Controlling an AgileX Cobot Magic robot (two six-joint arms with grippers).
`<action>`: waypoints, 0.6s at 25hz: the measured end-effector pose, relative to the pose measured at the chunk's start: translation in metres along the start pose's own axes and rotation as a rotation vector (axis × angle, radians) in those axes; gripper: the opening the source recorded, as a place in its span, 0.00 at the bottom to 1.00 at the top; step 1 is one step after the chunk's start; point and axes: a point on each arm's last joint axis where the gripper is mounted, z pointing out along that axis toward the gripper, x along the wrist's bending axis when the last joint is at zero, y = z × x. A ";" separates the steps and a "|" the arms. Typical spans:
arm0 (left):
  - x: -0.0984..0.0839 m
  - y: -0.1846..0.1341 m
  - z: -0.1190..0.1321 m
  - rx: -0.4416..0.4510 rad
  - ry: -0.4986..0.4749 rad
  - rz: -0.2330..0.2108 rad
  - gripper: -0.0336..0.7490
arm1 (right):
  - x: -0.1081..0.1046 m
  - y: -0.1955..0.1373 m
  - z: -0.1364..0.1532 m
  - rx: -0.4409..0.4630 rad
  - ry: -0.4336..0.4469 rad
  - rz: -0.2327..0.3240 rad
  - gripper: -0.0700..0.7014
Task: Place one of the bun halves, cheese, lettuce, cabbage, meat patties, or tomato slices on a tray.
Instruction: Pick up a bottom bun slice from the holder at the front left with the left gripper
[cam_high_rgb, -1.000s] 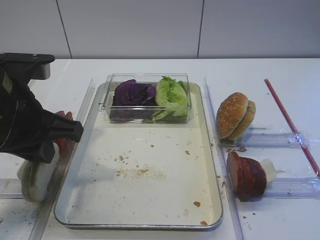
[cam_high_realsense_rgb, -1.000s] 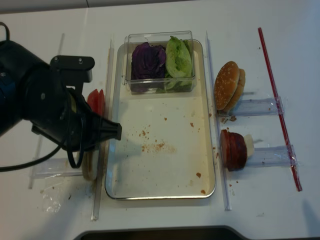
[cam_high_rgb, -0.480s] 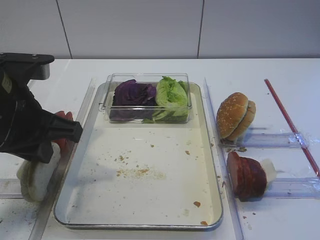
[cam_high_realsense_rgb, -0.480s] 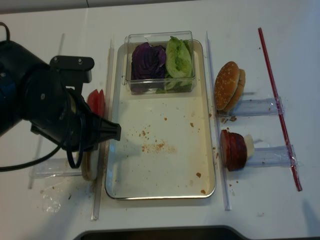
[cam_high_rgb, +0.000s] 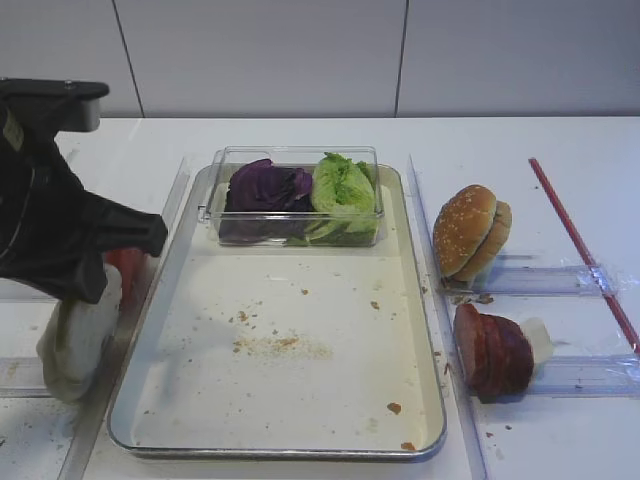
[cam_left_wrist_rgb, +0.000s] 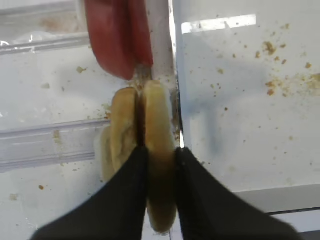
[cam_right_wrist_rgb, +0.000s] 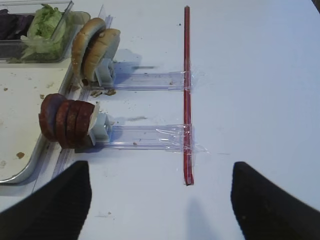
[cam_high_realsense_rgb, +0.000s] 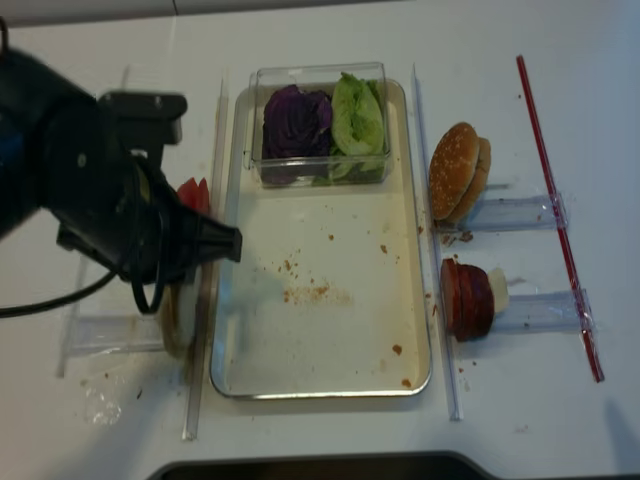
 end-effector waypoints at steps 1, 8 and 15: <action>0.000 0.002 -0.003 -0.004 -0.001 -0.001 0.18 | 0.000 0.000 0.000 0.000 0.000 0.000 0.83; -0.001 0.008 -0.016 -0.008 0.004 -0.006 0.18 | 0.000 0.000 0.000 0.000 0.000 0.000 0.83; -0.007 0.010 -0.019 -0.027 -0.065 -0.029 0.18 | 0.000 0.000 0.000 0.000 -0.001 0.000 0.83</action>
